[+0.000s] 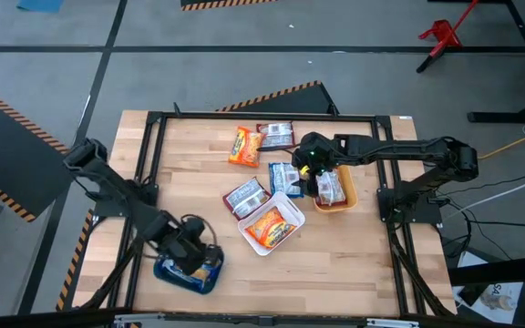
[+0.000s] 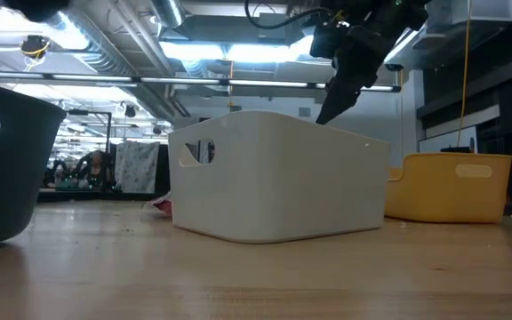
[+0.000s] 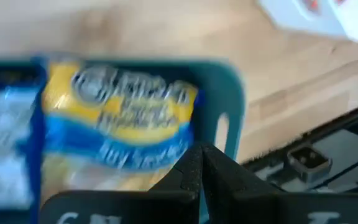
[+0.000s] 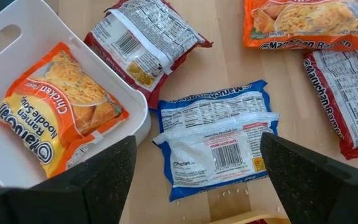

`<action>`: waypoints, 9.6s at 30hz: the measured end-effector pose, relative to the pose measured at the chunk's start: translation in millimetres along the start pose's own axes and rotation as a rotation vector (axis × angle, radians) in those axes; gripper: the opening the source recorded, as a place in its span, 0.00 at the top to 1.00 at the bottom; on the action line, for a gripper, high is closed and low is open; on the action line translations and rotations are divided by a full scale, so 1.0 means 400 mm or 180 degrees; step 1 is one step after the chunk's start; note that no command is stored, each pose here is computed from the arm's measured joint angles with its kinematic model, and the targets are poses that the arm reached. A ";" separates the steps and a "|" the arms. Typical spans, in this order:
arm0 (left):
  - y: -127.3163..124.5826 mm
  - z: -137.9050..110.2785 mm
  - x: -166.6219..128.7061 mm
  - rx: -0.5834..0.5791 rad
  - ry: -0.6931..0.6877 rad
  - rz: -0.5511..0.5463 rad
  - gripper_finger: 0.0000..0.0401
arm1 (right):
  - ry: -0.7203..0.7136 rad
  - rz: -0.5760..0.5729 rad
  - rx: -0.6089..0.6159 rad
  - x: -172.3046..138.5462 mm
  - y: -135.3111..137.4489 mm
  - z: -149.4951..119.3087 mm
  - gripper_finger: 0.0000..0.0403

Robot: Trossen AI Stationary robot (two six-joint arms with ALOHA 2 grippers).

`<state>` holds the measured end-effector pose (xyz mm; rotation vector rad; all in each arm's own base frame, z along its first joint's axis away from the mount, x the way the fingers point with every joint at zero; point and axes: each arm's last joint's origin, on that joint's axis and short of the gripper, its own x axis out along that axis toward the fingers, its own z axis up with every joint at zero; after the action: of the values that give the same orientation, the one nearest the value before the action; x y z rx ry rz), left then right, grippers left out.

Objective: Sort Maruchan noodles
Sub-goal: Put the left blue noodle pack into the green bin, then put the blue noodle pack into the green bin

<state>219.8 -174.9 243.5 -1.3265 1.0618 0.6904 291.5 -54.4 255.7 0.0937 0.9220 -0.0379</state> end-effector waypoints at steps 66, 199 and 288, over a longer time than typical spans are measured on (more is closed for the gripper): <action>-0.079 0.462 -0.283 0.2238 -0.2763 -0.0547 0.72 | -0.0080 -0.0546 0.0189 -0.003 -0.013 0.007 0.19; 0.088 0.573 -0.295 0.2517 -0.1665 0.0624 0.45 | -0.0136 0.0129 -0.0058 0.258 -0.096 0.271 0.19; 0.040 0.441 0.037 0.1907 -0.1748 -0.0669 1.00 | 0.0166 -0.1072 0.0394 -0.445 -0.182 0.207 0.19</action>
<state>249.5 -3.3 208.8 -0.6566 0.5966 0.4805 244.4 -136.0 442.4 0.0535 0.9793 -0.4067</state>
